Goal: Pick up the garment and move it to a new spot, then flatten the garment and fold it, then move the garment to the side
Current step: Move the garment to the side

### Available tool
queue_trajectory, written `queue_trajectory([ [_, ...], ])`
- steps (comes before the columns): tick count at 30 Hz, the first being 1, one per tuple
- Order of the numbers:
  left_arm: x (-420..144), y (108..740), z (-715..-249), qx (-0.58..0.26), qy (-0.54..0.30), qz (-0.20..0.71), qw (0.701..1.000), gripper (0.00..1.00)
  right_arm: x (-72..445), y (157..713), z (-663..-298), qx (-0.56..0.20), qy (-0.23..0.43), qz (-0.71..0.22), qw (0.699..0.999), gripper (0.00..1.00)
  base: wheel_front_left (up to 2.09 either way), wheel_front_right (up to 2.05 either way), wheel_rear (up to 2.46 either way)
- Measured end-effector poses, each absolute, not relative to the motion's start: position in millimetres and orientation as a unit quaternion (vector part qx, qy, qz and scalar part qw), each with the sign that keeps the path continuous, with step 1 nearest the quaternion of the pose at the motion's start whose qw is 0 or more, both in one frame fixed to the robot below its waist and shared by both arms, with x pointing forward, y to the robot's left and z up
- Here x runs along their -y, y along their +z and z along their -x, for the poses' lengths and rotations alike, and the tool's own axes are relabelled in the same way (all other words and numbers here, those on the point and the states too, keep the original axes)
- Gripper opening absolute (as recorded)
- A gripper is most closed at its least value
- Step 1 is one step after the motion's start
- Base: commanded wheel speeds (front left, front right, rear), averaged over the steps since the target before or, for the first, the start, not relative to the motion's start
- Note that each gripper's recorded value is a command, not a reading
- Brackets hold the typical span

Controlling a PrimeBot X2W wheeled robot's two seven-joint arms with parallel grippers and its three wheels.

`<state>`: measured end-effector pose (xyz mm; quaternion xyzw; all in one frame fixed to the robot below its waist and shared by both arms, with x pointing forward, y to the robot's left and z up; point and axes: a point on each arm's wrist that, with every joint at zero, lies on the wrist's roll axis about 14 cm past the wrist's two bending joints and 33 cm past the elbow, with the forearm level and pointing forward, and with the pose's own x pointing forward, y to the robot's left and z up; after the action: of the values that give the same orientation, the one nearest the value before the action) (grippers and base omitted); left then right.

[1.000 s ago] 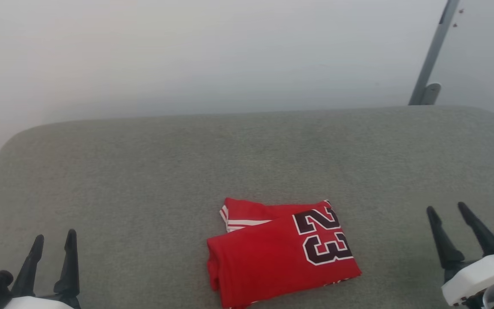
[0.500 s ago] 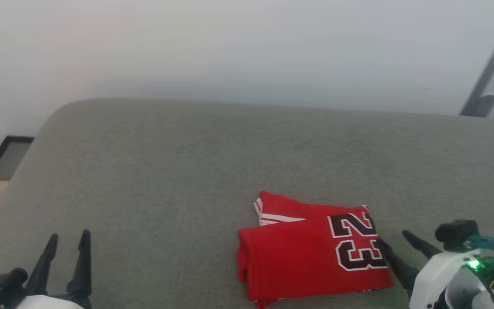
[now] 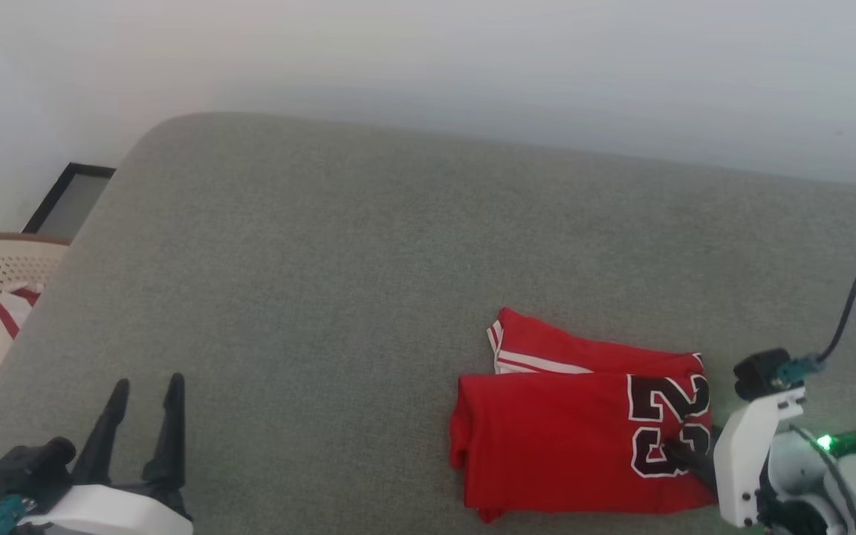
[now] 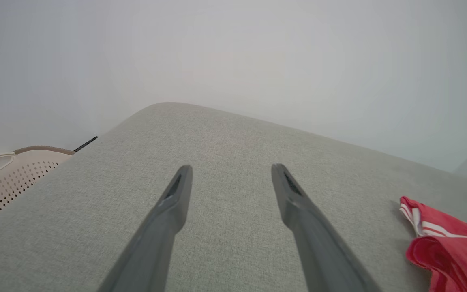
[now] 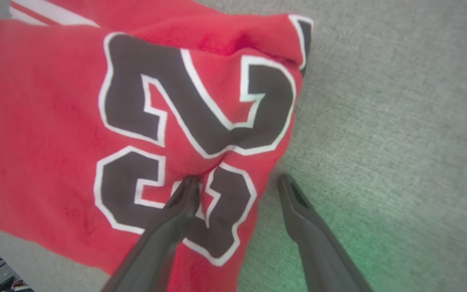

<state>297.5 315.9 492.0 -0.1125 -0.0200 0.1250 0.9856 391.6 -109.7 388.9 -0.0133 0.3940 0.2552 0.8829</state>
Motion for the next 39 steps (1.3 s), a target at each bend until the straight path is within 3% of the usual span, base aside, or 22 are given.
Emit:
queue_trajectory([
  [5, -316, 486, -301, 0.011, 0.132, 0.117, 0.984, 1.0, 103, 376, -396, -0.452, 0.255, 0.012, 0.855, 1.0, 0.0, 0.0, 0.0],
  [7, -316, 485, -301, 0.008, 0.134, 0.117, 0.984, 1.0, 99, 374, -399, -0.463, 0.256, 0.009, 0.848, 0.24, 0.0, 0.0, 0.0],
  [8, -316, 484, -302, 0.007, 0.135, 0.118, 0.984, 1.0, 98, 374, -400, -0.465, 0.258, 0.009, 0.847, 0.0, 0.0, 0.0, 0.0],
  [20, -308, 486, -326, 0.007, 0.112, 0.113, 0.987, 1.0, 107, 394, -424, -0.438, 0.237, -0.008, 0.867, 0.0, 0.0, 0.0, 0.0],
  [28, -268, 494, -375, 0.016, 0.041, 0.111, 0.993, 1.0, 188, 422, -454, -0.404, 0.144, 0.005, 0.903, 0.0, 0.0, 0.0, 0.0],
  [39, -187, 499, -450, 0.022, -0.083, 0.118, 0.989, 1.0, 311, 454, -466, -0.373, -0.005, 0.029, 0.927, 0.0, 0.0, 0.0, 0.0],
])
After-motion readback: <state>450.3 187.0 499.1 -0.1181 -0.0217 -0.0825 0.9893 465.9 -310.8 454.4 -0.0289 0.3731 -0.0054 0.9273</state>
